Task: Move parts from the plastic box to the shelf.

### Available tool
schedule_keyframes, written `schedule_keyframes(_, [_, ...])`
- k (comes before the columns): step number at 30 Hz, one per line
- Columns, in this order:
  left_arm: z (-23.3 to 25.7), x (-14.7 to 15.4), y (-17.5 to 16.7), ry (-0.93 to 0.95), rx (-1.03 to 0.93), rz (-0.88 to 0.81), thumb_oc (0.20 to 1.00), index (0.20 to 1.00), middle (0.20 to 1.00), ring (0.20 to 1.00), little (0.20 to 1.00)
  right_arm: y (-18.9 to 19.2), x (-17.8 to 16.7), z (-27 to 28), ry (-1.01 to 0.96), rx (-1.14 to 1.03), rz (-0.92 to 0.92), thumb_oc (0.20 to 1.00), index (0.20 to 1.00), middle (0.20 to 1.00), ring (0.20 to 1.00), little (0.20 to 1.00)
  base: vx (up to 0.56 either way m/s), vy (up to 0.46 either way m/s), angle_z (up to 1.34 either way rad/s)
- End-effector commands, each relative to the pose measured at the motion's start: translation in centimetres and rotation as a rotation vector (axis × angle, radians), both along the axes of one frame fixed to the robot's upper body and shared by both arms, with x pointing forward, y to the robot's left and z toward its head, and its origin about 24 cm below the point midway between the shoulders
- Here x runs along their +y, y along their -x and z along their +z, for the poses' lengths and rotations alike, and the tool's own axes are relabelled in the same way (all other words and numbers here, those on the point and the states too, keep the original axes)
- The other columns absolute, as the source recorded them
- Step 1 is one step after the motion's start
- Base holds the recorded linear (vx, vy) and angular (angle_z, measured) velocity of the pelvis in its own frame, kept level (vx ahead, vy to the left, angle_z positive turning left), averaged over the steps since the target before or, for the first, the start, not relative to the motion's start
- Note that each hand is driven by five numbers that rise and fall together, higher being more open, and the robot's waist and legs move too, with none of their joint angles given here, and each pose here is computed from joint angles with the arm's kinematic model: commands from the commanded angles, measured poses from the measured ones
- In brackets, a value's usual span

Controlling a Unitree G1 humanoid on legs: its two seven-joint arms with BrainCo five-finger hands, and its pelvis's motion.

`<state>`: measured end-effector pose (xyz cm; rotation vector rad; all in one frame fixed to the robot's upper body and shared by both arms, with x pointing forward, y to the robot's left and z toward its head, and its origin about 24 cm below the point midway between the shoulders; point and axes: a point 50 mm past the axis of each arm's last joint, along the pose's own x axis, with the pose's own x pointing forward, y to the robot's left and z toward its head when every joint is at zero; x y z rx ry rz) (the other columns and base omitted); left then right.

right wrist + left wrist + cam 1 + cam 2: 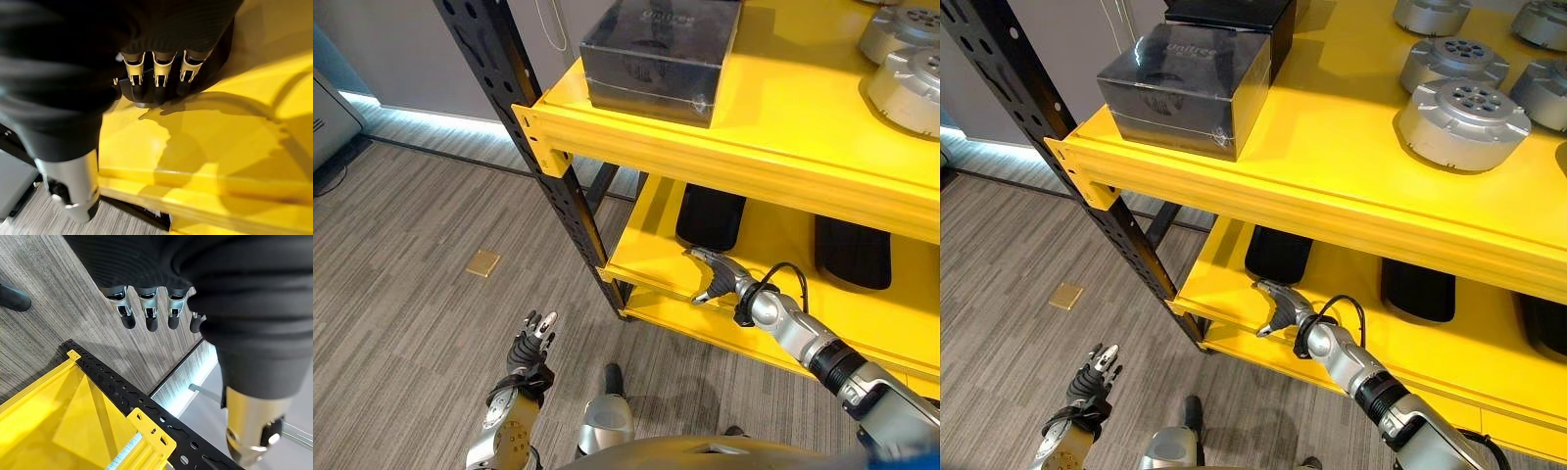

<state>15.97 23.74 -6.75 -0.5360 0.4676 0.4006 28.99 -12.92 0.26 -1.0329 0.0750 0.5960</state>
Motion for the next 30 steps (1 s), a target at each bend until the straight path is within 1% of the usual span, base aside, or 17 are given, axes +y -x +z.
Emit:
schedule_keyframes(1, [1.1, -0.2, -1.5, -0.048, -0.090, -0.046, 1.000, 1.000, 1.000, 1.000, 1.000, -1.0, 2.4, 2.5, -0.067, -0.039, 0.127, 1.000, 1.000, 1.000, 1.000, 1.000, -0.03, 0.002, -0.05])
schedule_keyframes(4, [1.2, -0.2, -1.6, -0.061, -0.097, -0.065, 1.000, 1.000, 1.000, 1.000, 1.000, -0.4, 3.0, 2.4, -0.111, 0.033, 0.165, 1.000, 1.000, 1.000, 1.000, 1.000, -0.02, 0.003, -0.05])
schedule_keyframes(6, [1.4, -0.2, -1.7, -0.063, -0.111, -0.124, 1.000, 1.000, 1.000, 1.000, 1.000, 0.8, 3.6, 2.2, -0.197, 0.153, 0.207, 1.000, 1.000, 1.000, 1.000, 1.000, 0.00, 0.000, 0.00])
schedule_keyframes(7, [1.4, -0.2, -1.7, -0.063, -0.111, -0.124, 1.000, 1.000, 1.000, 1.000, 1.000, 0.8, 3.6, 2.2, -0.197, 0.153, 0.207, 1.000, 1.000, 1.000, 1.000, 1.000, 0.00, 0.000, 0.00])
schedule_keyframes(8, [1.5, -0.4, -1.6, -0.061, -0.118, -0.163, 1.000, 1.000, 1.000, 1.000, 1.000, 1.7, 3.6, 2.2, -0.246, 0.204, 0.211, 1.000, 1.000, 1.000, 1.000, 1.000, 0.00, 0.000, 0.00])
schedule_keyframes(11, [2.0, -0.9, -1.7, -0.059, -0.161, -0.230, 1.000, 1.000, 1.000, 1.000, 1.000, 3.3, 3.1, 2.3, -0.376, 0.299, 0.207, 1.000, 1.000, 1.000, 1.000, 1.000, 0.00, -0.009, -0.06])
schedule_keyframes(14, [2.4, -1.4, -1.8, -0.016, -0.196, -0.263, 1.000, 1.000, 1.000, 1.000, 1.000, 4.0, 2.3, 2.8, -0.469, 0.332, 0.183, 1.000, 1.000, 1.000, 1.000, 1.000, -0.01, -0.022, -0.09])
schedule_keyframes(16, [3.1, -1.9, -2.2, 0.003, -0.277, -0.309, 1.000, 1.000, 1.000, 1.000, 1.000, 4.5, 1.9, 3.0, -0.528, 0.358, 0.184, 1.000, 1.000, 1.000, 1.000, 1.000, -0.01, -0.042, -0.17])
schedule_keyframes(17, [3.5, -2.4, -2.3, 0.020, -0.324, -0.350, 1.000, 1.000, 1.000, 1.000, 1.000, 5.0, 1.4, 3.1, -0.593, 0.396, 0.176, 1.000, 1.000, 1.000, 1.000, 1.000, -0.02, -0.063, -0.24])
schedule_keyframes(18, [3.8, -2.8, -2.4, 0.032, -0.378, -0.400, 1.000, 1.000, 1.000, 1.000, 1.000, 5.5, 0.8, 3.1, -0.727, 0.446, 0.127, 1.000, 1.000, 1.000, 1.000, 1.000, -0.02, -0.063, -0.27])
schedule_keyframes(20, [3.7, -3.0, -2.4, 0.035, -0.389, -0.418, 1.000, 1.000, 1.000, 1.000, 1.000, 5.4, 0.0, 3.2, -0.821, 0.428, 0.053, 1.000, 1.000, 1.000, 1.000, 1.000, -0.01, -0.031, -0.31])
schedule_keyframes(21, [3.7, -3.0, -2.3, 0.042, -0.418, -0.428, 1.000, 1.000, 1.000, 1.000, 1.000, 5.3, -0.8, 3.1, -0.904, 0.400, -0.027, 1.000, 1.000, 1.000, 1.000, 1.000, 0.00, -0.013, -0.27])
schedule_keyframes(22, [3.7, -3.0, -2.3, 0.041, -0.423, -0.432, 1.000, 1.000, 1.000, 1.000, 1.000, 5.3, -1.0, 3.2, -0.929, 0.391, -0.048, 1.000, 1.000, 1.000, 1.000, 1.000, 0.00, -0.012, -0.16])
schedule_keyframes(24, [3.8, -2.9, -2.1, 0.058, -0.463, -0.409, 1.000, 1.000, 1.000, 1.000, 1.000, 5.6, -2.5, 2.4, -1.005, 0.367, -0.177, 1.000, 1.000, 1.000, 1.000, 1.000, -0.01, -0.013, -0.16])
schedule_keyframes(26, [3.8, -2.4, -1.9, 0.054, -0.472, -0.372, 1.000, 1.000, 1.000, 1.000, 1.000, 7.3, -4.4, 0.8, -1.012, 0.325, -0.317, 1.000, 1.000, 1.000, 1.000, 1.000, -0.03, -0.017, -0.28])
schedule_keyframes(30, [3.6, -1.8, -1.3, 0.067, -0.484, -0.355, 1.000, 1.000, 1.000, 1.000, 1.000, 9.2, -7.2, -0.9, -1.032, 0.290, -0.472, 1.000, 1.000, 1.000, 1.000, 1.000, -0.02, -0.007, -0.31])
